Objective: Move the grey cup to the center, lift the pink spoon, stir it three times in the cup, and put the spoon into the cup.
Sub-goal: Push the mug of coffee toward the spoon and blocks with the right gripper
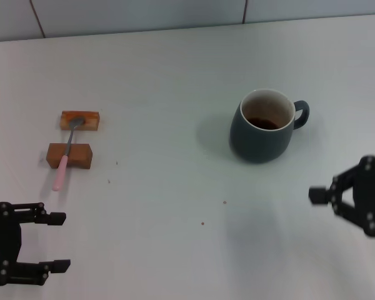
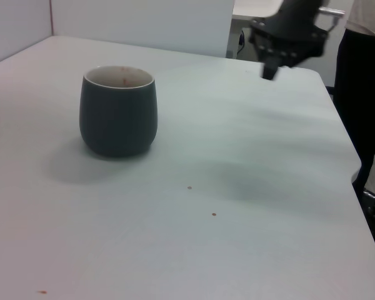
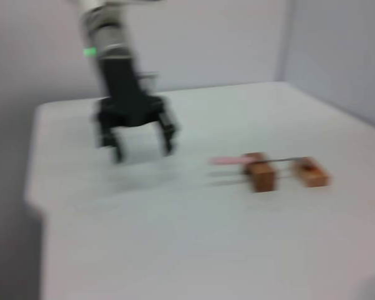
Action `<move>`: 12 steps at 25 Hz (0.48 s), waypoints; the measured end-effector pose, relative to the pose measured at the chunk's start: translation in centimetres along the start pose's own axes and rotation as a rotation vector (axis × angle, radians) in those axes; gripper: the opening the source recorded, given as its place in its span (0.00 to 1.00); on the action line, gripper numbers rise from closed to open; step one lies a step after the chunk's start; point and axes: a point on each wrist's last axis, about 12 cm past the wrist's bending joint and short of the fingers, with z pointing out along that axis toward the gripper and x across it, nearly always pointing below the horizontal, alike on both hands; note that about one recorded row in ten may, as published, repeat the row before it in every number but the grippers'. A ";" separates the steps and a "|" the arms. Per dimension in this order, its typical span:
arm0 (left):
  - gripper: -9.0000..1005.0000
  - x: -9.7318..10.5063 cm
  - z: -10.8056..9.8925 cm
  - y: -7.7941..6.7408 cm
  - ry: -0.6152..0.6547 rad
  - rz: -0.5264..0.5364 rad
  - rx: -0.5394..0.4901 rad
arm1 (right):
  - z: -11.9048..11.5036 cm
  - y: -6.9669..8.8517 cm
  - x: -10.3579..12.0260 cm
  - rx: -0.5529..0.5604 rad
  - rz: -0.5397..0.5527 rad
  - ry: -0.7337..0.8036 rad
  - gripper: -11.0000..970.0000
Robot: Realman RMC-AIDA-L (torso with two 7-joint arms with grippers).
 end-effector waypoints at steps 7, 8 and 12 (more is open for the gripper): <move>0.77 0.0 0.1 0.0 -0.002 0.000 -0.001 | -1.1 -2.1 0.6 0.207 0.109 0.012 0.01; 0.77 0.0 0.1 0.0 -0.003 0.000 -0.003 | -1.2 -2.5 0.7 0.237 0.122 0.018 0.01; 0.77 0.0 0.2 0.0 -0.006 -0.001 -0.003 | -1.7 -3.8 1.2 0.362 0.173 0.043 0.01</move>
